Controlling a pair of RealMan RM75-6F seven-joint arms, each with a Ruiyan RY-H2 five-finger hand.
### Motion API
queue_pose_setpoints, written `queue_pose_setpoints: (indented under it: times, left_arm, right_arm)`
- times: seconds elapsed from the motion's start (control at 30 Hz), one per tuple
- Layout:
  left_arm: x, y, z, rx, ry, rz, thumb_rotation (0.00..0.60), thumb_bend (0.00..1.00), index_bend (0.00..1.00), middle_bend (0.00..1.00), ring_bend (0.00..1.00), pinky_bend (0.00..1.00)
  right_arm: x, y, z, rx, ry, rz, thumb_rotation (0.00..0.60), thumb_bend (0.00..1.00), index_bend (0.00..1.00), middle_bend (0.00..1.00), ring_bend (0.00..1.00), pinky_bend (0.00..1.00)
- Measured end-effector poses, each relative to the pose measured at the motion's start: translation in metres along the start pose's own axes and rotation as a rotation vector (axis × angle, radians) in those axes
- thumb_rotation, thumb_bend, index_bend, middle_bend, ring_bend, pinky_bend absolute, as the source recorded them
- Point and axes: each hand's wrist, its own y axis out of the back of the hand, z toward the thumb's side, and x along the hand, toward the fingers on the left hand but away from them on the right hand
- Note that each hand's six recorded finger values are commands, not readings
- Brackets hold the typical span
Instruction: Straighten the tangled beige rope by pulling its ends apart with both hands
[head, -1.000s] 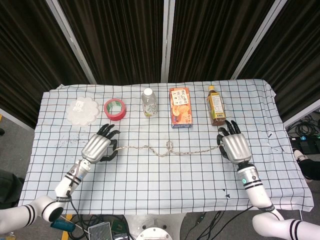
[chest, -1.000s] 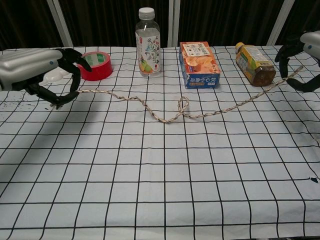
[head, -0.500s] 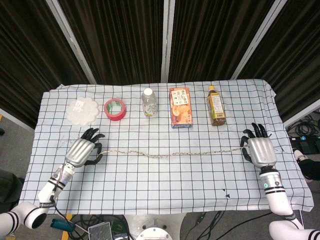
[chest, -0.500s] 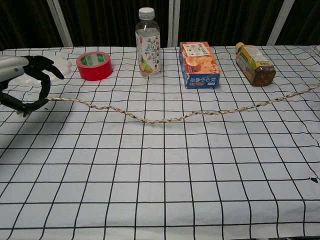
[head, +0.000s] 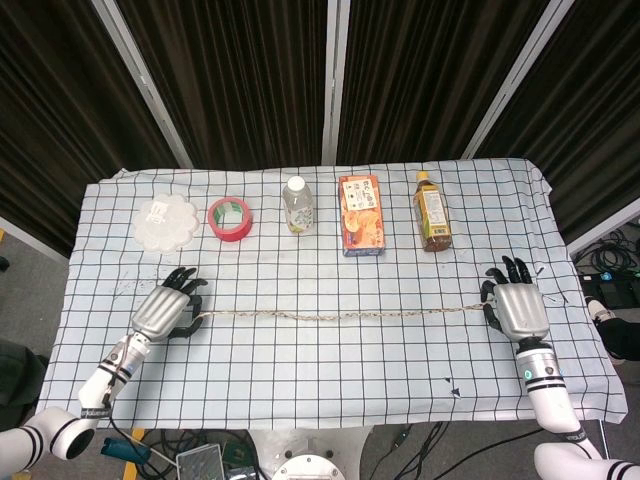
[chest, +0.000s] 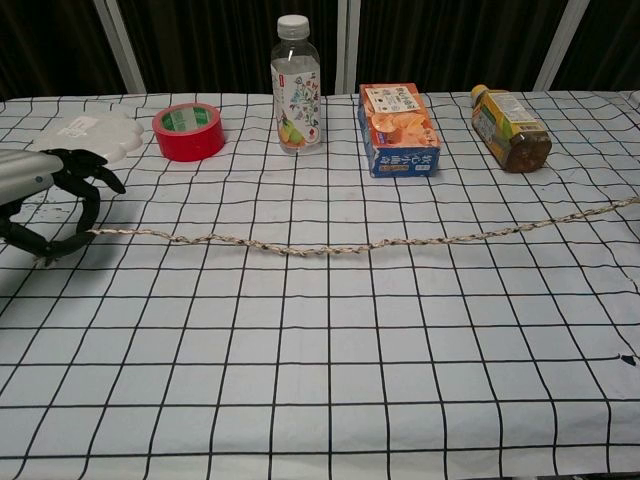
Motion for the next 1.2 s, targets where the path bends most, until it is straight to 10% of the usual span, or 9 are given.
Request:
queue_pose_setpoints:
  times: [0.83,1.2]
  left_arm:
    - [-0.001,-0.018,-0.009,0.033,0.018,-0.024,0.52,0.41,0.61,0.17,0.0,0.0]
    - [-0.004,-0.019,-0.007,0.029,0.008,-0.025,0.435,0.28,0.26,0.11,0.0,0.0]
  right_arm:
    - [-0.011,-0.037,0.007,0.065,0.003,0.031,0.6,0.51,0.63,0.21,0.0,0.0]
    - [-0.003,-0.043,0.005,0.075,-0.01,0.059,0.6,0.29,0.11,0.08,0.0,0.0]
